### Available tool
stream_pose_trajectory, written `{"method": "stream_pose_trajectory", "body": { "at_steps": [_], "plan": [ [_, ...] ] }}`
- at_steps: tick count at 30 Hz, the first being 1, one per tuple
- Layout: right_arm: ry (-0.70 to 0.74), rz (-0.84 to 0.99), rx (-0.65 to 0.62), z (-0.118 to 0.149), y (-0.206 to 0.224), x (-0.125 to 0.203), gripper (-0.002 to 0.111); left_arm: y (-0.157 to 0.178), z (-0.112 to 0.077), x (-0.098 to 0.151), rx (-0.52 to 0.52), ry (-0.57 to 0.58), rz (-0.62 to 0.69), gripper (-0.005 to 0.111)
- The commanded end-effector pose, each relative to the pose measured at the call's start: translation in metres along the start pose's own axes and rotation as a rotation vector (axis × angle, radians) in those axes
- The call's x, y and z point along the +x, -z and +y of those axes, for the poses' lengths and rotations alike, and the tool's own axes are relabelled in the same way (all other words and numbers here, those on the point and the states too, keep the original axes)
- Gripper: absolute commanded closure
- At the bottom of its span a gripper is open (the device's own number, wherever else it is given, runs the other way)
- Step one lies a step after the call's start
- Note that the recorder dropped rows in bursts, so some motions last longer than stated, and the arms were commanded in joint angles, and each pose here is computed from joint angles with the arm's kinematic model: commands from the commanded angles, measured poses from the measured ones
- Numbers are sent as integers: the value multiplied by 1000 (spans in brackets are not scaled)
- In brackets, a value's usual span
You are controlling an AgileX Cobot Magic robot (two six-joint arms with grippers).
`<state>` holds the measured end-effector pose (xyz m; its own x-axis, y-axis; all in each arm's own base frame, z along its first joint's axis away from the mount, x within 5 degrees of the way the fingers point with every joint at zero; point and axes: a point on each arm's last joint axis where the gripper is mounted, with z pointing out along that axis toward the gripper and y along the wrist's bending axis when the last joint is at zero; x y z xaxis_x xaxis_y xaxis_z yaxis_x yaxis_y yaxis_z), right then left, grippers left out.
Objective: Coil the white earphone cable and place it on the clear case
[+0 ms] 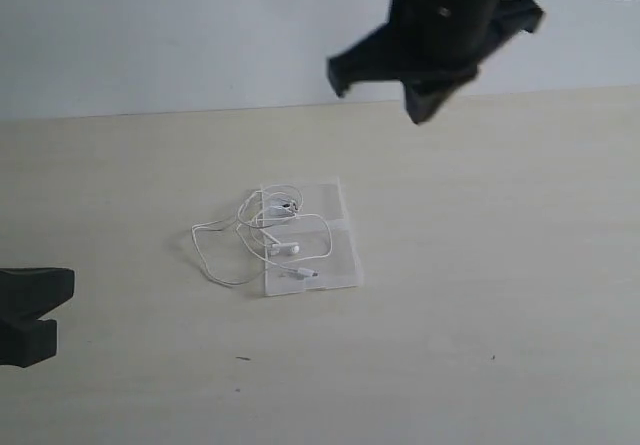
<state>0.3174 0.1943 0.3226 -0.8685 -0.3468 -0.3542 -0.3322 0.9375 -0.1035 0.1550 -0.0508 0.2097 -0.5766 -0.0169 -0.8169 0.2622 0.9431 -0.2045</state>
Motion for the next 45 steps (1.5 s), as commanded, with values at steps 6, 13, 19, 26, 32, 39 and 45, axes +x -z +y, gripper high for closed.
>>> {"method": "stream_pose_trajectory", "body": {
  "at_steps": [6, 13, 19, 26, 32, 39, 45],
  "plan": [
    [70, 66, 219, -57, 30, 155, 108, 0, 1, 1, -13, -4, -1, 107],
    [2, -61, 144, -68, 63, 202, 108, 0, 1, 1, -11, -4, -1, 107],
    [-26, -168, 125, -75, 85, 217, 108, 0, 1, 1, -11, -4, -1, 107],
    [-55, -283, 104, -83, 106, 235, 108, 0, 1, 1, -11, -4, -1, 107],
    [-168, -742, -53, -91, 151, 259, 108, 0, 1, 1, -9, -4, 0, 107],
    [-314, -1300, 23, -96, 176, 297, 108, 0, 1, 1, -9, -4, 0, 107],
    [-500, -1311, 46, -87, 128, 320, 108, 0, 1, 1, -9, -4, 0, 107]
  ]
}}
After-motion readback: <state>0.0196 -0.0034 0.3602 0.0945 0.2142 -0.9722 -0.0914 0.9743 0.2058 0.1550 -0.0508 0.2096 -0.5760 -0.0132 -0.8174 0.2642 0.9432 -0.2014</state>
